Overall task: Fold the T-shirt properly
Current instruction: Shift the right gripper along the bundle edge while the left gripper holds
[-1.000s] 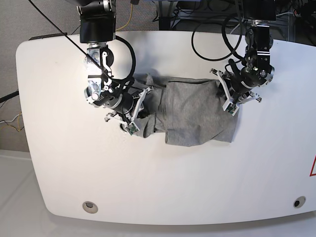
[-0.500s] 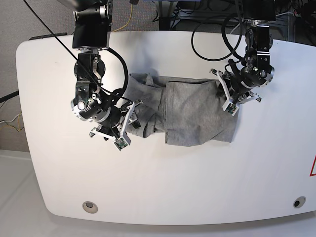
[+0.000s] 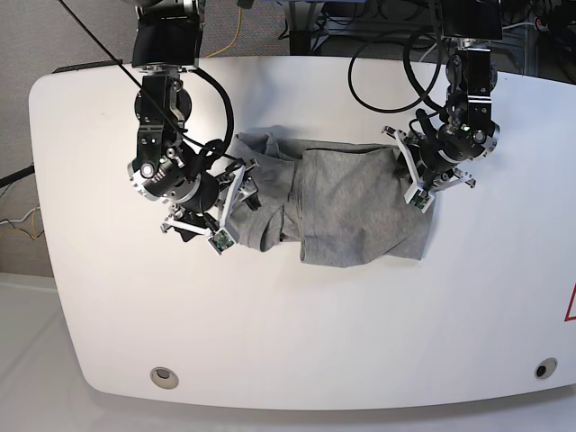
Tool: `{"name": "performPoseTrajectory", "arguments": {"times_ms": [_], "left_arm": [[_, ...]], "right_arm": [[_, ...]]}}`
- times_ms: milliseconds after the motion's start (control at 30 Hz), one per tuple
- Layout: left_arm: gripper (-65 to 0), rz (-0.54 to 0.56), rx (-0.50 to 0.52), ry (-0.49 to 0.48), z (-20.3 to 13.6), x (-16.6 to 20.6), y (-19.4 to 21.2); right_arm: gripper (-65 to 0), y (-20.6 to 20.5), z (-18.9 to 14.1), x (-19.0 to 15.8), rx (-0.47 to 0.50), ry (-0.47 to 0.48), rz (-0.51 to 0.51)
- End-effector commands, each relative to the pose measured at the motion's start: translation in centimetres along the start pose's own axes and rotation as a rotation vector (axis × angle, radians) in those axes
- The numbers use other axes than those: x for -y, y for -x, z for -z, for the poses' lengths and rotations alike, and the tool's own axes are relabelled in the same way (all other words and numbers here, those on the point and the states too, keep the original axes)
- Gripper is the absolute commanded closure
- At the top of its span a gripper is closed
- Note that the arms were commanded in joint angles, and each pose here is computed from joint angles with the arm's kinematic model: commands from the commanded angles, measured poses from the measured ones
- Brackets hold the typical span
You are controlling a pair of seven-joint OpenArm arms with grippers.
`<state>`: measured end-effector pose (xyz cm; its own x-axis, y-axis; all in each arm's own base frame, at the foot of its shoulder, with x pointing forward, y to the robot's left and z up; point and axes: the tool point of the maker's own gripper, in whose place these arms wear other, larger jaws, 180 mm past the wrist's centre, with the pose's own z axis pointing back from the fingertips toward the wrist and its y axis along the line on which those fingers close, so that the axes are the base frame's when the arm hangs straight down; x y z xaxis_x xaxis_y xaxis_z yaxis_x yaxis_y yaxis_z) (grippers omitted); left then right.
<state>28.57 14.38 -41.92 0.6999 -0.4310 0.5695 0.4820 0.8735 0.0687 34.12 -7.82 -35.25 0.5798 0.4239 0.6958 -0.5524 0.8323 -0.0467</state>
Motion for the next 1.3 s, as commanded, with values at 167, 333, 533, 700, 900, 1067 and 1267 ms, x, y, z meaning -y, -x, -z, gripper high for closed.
{"name": "performPoseTrajectory", "arguments": {"times_ms": [167, 333, 533, 700, 900, 1067, 1267], "left_arm": [[-14.1, 0.046, -0.079, 0.026, 0.4, 1.3, 1.5], [-14.1, 0.050, -0.079, 0.031, 0.4, 1.5, 1.4], [-14.1, 0.050, -0.079, 0.031, 0.4, 1.5, 1.4], [-14.1, 0.050, -0.079, 0.031, 0.4, 1.5, 1.4], [-14.1, 0.050, -0.081, 0.031, 0.5, 1.5, 1.5], [-14.1, 0.050, -0.081, 0.031, 0.5, 1.5, 1.5], [-14.1, 0.050, -0.081, 0.031, 0.5, 1.5, 1.5]], "right_arm": [[-43.1, -0.3, -0.7, 0.9, 0.024, 0.025, -0.008], [-43.2, 0.9, -0.6, 0.3, 0.003, 0.013, 0.002], [-43.6, 2.0, -0.8, -0.3, -0.019, 0.004, 0.009], [-43.6, 2.2, -1.4, -0.5, -0.043, 0.010, -0.001], [-43.6, 2.1, -1.9, -0.7, -0.052, 0.016, -0.012], [-43.7, 2.1, -1.6, -1.6, -0.053, -0.002, 0.003], [-43.7, 2.8, -1.4, -3.2, -0.061, -0.035, 0.024]]}}
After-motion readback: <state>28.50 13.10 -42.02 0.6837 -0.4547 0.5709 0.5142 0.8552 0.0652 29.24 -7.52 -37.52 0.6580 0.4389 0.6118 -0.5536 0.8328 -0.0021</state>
